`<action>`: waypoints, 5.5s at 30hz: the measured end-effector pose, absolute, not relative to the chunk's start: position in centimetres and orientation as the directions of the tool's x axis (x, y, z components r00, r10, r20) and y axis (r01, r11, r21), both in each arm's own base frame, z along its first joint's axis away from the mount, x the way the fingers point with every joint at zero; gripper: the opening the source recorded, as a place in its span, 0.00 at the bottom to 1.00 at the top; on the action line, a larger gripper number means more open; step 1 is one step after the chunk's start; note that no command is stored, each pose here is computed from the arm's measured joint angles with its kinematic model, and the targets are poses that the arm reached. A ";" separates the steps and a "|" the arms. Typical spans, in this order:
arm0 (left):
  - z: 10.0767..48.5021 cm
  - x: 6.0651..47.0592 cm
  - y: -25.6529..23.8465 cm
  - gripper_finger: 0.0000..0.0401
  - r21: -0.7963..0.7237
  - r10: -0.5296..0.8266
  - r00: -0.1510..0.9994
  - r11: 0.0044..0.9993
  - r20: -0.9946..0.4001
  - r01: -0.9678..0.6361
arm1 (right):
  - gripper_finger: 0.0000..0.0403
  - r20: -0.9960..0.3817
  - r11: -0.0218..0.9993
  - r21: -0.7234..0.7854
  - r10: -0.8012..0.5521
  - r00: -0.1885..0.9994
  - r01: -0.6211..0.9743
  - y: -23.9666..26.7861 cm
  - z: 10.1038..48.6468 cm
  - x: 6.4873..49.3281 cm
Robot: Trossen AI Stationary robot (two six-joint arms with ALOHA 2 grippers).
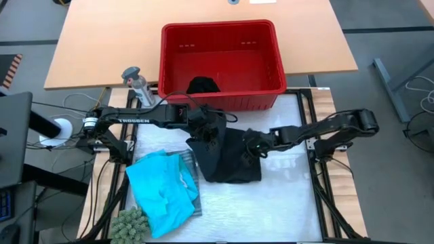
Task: Fold Laundry from Bin
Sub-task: Fold the black shorts from the red organizer bin
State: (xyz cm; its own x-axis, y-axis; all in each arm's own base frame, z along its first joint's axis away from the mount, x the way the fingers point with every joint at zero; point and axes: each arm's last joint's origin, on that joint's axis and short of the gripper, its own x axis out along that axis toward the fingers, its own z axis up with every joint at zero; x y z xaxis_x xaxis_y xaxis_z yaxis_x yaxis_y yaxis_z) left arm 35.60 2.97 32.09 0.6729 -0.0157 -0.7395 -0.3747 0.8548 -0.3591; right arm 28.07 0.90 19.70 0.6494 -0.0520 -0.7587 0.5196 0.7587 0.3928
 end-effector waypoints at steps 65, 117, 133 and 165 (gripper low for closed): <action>26.8 42.2 -0.1 0.01 -0.550 -0.056 0.766 0.730 -0.641 -0.407 | 0.05 -0.885 0.687 0.238 -0.137 0.445 0.686 2.3 16.6 27.4; 30.2 27.8 0.3 0.53 -0.058 0.290 0.633 0.881 -0.718 -0.469 | 0.05 -0.886 0.699 0.218 -0.151 0.438 0.681 1.5 16.6 27.4; 19.6 27.0 -0.4 0.53 -0.220 0.143 0.751 0.906 -0.645 -0.362 | 0.05 -0.886 0.717 0.210 -0.148 0.439 0.665 1.6 16.6 27.4; 25.9 34.4 -2.7 0.00 -0.439 -0.121 0.942 0.898 -0.314 -0.031 | 0.05 -0.858 0.697 0.203 -0.213 0.468 0.688 1.1 21.5 25.8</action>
